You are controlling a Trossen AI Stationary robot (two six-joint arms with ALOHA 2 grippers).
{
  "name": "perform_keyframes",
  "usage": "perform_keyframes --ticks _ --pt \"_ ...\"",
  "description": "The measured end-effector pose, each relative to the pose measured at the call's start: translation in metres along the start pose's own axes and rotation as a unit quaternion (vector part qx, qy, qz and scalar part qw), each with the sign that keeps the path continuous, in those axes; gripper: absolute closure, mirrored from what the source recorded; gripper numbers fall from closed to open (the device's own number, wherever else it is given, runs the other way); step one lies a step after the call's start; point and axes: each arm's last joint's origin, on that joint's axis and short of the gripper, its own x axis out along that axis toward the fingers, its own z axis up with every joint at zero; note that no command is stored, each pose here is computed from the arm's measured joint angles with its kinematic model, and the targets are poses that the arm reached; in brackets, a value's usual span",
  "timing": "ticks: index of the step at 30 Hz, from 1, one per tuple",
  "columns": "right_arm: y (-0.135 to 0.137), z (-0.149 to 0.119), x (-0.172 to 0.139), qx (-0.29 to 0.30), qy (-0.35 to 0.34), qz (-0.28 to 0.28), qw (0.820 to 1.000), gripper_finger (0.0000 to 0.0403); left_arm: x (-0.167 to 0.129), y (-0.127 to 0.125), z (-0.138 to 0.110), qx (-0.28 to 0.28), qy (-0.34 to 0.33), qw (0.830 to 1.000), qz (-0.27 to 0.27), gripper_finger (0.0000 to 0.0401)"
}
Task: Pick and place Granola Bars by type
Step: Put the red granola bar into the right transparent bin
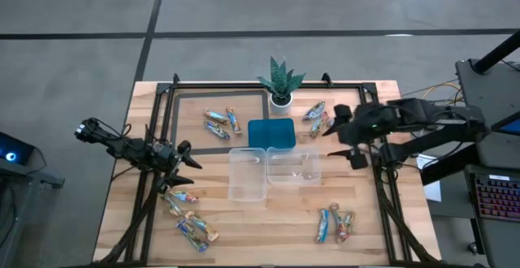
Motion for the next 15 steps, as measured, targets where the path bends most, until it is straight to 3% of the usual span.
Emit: perform_keyframes --ticks 7,15 --pt "0.009 -0.004 0.036 -0.043 0.109 0.054 0.992 0.0138 0.000 0.000 0.000 0.000 0.000 1.000 0.000 0.0151" --pt "0.031 0.002 0.065 -0.108 0.153 0.097 0.978 0.0142 0.000 0.000 0.000 0.000 0.000 1.000 0.000 0.0151"
